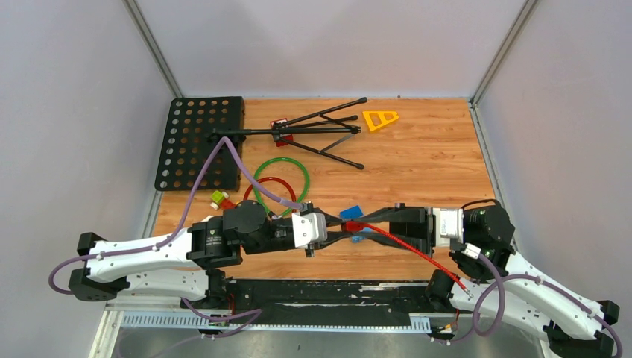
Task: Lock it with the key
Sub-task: Pick up the lock from the center of the board.
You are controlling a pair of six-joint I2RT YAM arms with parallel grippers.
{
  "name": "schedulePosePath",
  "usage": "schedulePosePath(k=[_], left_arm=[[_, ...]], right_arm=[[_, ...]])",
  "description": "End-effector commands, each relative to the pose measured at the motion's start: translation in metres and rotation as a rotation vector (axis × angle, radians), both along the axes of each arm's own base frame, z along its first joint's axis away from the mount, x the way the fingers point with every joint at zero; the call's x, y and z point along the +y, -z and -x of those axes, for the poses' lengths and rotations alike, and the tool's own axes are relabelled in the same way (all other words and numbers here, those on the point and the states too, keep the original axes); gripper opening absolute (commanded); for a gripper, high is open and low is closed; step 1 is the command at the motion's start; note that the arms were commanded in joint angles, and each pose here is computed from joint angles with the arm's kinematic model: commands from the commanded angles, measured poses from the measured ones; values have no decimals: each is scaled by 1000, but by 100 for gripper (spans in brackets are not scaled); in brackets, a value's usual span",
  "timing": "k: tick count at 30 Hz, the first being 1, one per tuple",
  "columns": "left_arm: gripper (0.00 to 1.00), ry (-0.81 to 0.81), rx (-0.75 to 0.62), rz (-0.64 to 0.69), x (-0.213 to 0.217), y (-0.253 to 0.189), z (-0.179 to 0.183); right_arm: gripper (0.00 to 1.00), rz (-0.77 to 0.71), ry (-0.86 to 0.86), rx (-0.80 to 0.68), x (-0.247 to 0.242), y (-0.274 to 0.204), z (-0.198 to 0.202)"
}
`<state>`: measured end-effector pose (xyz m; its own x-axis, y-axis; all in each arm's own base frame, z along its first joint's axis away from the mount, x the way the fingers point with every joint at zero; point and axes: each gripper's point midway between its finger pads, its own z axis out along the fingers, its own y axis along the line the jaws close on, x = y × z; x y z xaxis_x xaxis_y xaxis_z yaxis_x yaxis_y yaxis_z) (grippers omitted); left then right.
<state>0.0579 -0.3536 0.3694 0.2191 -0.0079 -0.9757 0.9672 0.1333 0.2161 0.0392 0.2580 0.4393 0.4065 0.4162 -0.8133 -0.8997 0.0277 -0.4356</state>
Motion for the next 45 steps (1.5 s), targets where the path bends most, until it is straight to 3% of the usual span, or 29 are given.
schedulePosePath(k=[1, 2, 4, 5, 8, 10, 13, 23, 29, 39, 45], left_arm=[[0, -12, -15, 89, 5, -25, -1], [0, -10, -17, 90, 5, -25, -1], [0, -2, -17, 90, 4, -25, 1], [5, 0, -15, 90, 4, -25, 1], [45, 14, -13, 100, 3, -26, 4], [58, 19, -13, 110, 3, -25, 4], [67, 24, -18, 120, 4, -24, 5], [63, 27, -19, 124, 2, -22, 6], [51, 24, -18, 121, 2, -21, 5], [43, 21, -28, 119, 1, -22, 4], [50, 28, -30, 86, 0, -20, 5]], right_arm=[[11, 7, 7, -11, 1, 2, -2], [2, 9, 9, -11, 2, 2, -2], [0, 12, 18, -9, 3, 3, -4], [0, 10, 19, -10, 3, 2, -4], [0, -8, 10, -7, 2, -1, -3], [0, -21, -1, -10, 1, -4, 0], [0, -35, -20, -14, 0, -9, 3], [0, -106, -50, 12, -2, -22, 6], [0, -114, -56, 20, -1, -24, 6], [0, -102, -53, 21, 1, -24, 5], [0, -57, -32, 12, 2, -22, 2]])
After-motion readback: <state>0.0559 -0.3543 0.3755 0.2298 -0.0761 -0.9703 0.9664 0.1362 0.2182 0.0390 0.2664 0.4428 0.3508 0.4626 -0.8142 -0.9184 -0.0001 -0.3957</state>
